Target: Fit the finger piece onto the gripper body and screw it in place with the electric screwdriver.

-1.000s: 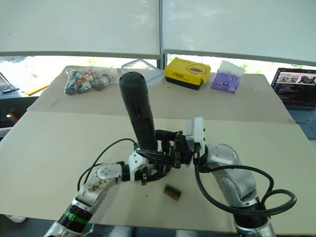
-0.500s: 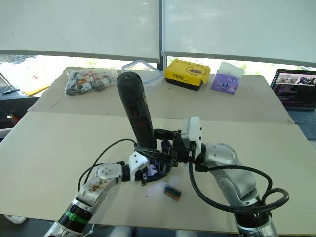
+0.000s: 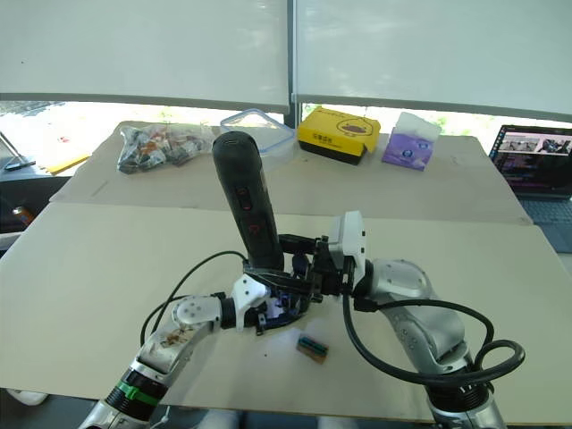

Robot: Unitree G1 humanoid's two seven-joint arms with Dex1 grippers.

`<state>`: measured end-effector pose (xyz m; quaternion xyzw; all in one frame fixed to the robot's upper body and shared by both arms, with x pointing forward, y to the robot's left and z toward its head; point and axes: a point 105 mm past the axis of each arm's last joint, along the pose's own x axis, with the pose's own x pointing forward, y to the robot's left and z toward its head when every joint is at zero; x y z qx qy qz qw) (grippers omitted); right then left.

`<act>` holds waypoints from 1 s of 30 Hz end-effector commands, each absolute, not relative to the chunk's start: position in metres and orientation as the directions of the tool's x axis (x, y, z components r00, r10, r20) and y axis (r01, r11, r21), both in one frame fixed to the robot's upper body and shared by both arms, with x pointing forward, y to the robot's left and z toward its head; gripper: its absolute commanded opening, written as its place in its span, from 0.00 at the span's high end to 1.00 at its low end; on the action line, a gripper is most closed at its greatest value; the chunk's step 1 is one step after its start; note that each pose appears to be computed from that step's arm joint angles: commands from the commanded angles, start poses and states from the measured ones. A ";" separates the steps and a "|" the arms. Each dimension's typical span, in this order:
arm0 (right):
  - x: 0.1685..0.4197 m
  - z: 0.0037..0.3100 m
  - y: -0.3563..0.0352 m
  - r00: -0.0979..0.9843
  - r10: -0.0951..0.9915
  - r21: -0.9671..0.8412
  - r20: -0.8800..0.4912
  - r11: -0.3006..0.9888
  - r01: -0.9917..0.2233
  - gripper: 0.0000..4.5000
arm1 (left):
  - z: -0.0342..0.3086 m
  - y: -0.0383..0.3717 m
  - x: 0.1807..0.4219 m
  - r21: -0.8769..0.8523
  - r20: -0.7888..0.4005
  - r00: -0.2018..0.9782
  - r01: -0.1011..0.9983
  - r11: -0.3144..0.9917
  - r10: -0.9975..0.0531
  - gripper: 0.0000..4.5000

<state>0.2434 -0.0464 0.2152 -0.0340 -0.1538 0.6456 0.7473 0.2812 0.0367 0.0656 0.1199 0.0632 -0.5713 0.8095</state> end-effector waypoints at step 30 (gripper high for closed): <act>0.215 0.318 -0.100 0.032 0.945 -0.303 0.324 0.136 -0.943 0.57 | 0.054 0.050 0.286 0.114 -0.208 0.439 0.899 0.424 -0.874 0.01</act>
